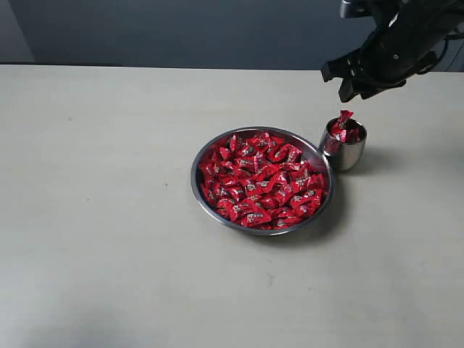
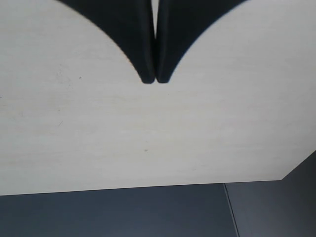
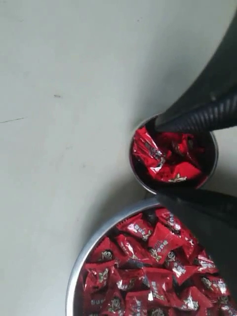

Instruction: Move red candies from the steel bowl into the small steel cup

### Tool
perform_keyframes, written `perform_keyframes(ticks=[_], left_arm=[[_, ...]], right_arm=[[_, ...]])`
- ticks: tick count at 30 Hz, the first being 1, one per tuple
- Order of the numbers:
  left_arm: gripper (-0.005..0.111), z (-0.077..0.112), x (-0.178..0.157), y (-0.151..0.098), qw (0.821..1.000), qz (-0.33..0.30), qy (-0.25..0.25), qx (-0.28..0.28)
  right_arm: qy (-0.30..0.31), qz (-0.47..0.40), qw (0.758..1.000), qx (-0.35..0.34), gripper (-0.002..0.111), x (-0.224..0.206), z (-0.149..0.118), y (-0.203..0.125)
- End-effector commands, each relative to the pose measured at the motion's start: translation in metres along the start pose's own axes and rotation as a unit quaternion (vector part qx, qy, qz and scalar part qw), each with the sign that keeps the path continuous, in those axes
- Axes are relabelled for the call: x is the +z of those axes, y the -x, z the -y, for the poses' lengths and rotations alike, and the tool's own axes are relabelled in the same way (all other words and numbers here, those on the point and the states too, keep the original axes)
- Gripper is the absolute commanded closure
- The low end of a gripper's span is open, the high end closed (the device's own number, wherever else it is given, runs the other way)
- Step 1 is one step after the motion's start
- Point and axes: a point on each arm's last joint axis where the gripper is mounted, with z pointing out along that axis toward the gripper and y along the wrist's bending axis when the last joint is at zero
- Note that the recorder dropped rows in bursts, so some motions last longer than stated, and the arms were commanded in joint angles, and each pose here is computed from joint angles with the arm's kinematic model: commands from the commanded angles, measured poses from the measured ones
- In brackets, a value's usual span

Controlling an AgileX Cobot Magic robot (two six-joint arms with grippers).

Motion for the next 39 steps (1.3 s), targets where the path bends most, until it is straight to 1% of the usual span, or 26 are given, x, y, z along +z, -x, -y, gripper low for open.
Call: perform_keyframes(ticks=[1,12,20,27,29,31,32,34,35,36,39], left_arm=[[0.106,0.0,0.0,0.0,1.0,0.006,-0.003,0.001],[0.106,0.0,0.0,0.0,1.0,0.006,-0.003,0.001],[0.106,0.0,0.0,0.0,1.0,0.006,-0.003,0.001],[0.106,0.0,0.0,0.0,1.0,0.006,-0.003,0.001],[0.106,0.0,0.0,0.0,1.0,0.006,-0.003,0.001],[0.106,0.0,0.0,0.0,1.0,0.006,-0.003,0.001],[0.106,0.0,0.0,0.0,1.0,0.006,-0.003,0.001],[0.106,0.0,0.0,0.0,1.0,0.006,-0.003,0.001],[0.106,0.0,0.0,0.0,1.0,0.006,-0.003,0.001],[0.106,0.0,0.0,0.0,1.0,0.006,-0.003,0.001],[0.106,0.0,0.0,0.0,1.0,0.006,-0.003,0.001]], right_arm=[[-0.022,0.03,0.999,-0.019,0.071,-0.018,0.004,0.005],[-0.027,0.068,0.997,-0.022,0.071,-0.048,0.001,0.008],[-0.009,0.097,0.995,-0.005,0.071,-0.061,-0.004,0.009],[-0.016,0.142,0.99,0.001,0.071,-0.076,-0.006,-0.01],[-0.008,0.145,0.989,0.009,0.071,-0.08,-0.008,-0.013],[0.003,0.167,0.986,0.027,0.072,-0.086,-0.01,-0.018],[0.002,0.177,0.984,0.029,0.076,-0.088,-0.01,-0.02],[-0.005,0.202,0.979,0.032,0.094,-0.091,-0.01,-0.028],[-0.008,0.212,0.977,0.033,0.107,-0.093,-0.01,-0.033],[-0.009,0.219,0.975,0.034,0.109,-0.095,-0.01,-0.039],[-0.006,0.25,0.967,0.05,0.109,-0.105,-0.012,-0.052]])
